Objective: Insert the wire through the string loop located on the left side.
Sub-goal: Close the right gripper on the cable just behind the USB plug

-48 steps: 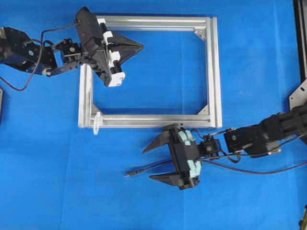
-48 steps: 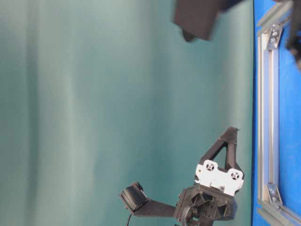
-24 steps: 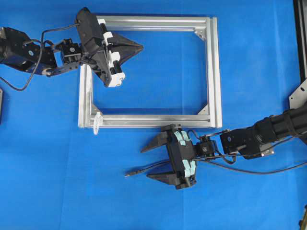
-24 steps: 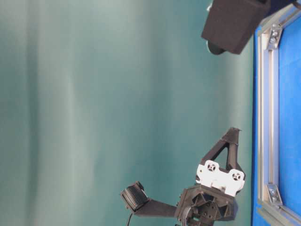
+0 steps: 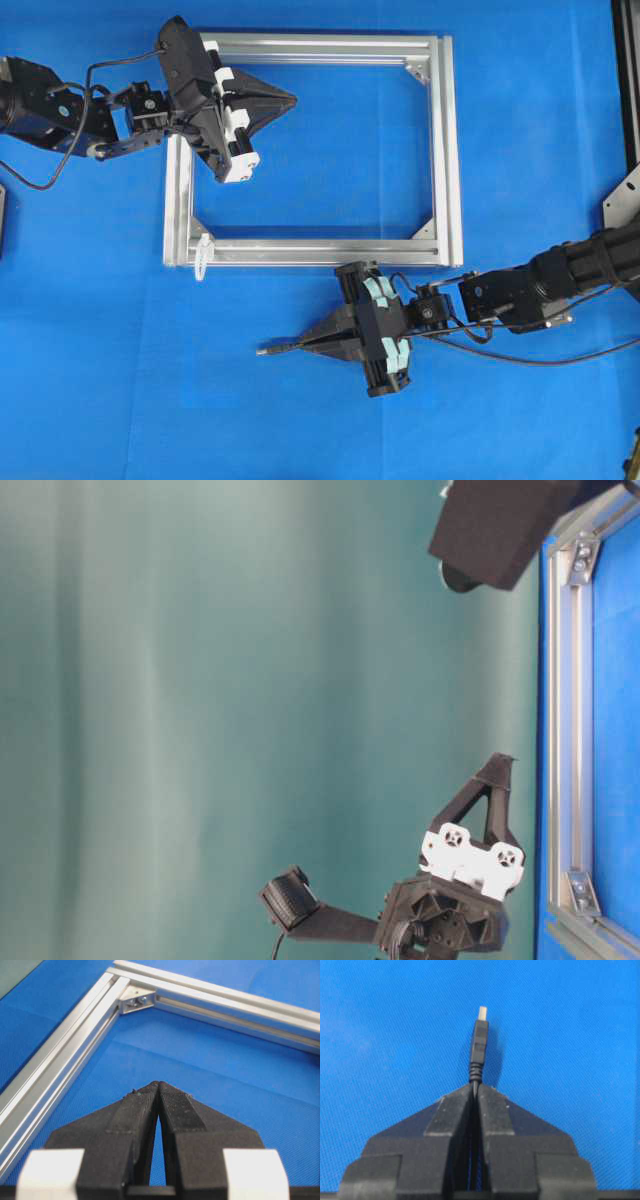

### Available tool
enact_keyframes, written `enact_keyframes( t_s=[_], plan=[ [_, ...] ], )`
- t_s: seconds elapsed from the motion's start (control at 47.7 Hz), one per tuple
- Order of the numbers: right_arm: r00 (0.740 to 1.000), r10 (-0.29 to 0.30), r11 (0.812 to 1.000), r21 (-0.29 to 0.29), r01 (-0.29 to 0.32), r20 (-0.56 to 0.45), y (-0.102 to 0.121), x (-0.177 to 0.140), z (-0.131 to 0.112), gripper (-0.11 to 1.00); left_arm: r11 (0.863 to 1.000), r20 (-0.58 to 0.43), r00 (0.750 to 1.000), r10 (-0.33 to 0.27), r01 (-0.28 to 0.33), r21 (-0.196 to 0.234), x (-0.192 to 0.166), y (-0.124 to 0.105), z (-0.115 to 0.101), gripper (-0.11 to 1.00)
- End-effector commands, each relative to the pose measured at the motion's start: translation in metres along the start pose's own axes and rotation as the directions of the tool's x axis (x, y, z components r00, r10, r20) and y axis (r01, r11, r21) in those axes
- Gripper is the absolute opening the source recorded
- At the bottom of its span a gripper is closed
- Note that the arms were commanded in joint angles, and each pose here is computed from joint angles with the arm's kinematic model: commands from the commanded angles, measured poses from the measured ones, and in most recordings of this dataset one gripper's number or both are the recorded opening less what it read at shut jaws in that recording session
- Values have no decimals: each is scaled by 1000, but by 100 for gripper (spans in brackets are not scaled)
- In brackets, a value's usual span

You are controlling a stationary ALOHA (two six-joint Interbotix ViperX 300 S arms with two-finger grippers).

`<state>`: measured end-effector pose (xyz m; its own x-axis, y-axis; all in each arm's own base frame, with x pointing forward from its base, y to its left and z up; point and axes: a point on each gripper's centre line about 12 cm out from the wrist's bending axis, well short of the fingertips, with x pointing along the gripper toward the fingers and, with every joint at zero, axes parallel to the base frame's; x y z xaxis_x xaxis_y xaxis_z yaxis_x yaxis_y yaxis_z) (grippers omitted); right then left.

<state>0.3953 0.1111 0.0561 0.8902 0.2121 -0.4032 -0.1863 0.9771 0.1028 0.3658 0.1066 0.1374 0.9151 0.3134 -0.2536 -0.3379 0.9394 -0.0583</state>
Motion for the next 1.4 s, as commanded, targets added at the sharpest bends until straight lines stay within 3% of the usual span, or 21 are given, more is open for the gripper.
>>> enact_keyframes(
  t_s=[0.0,0.147,0.461,0.713,1.384],
  plan=[
    [999,5,1000,-2,-5,33,1,0,12,-4,1000,40,999,-3,3,0,-2,-1,14,0],
    [999,7,1000,2,-7,46,2,-2,18,-4,1000,38,999,-3,3,0,-2,-1,14,0],
    [999,19,1000,9,-19,35,10,-28,75,-4,1000,32,999,-3,3,-2,-2,-1,13,0],
    [999,26,1000,12,-27,43,14,-43,104,-4,1000,29,1000,-3,4,-3,-2,-1,13,0],
    [999,26,1000,12,-27,36,14,-43,105,-4,1000,24,1000,-3,3,-3,-2,-1,12,0]
  ],
)
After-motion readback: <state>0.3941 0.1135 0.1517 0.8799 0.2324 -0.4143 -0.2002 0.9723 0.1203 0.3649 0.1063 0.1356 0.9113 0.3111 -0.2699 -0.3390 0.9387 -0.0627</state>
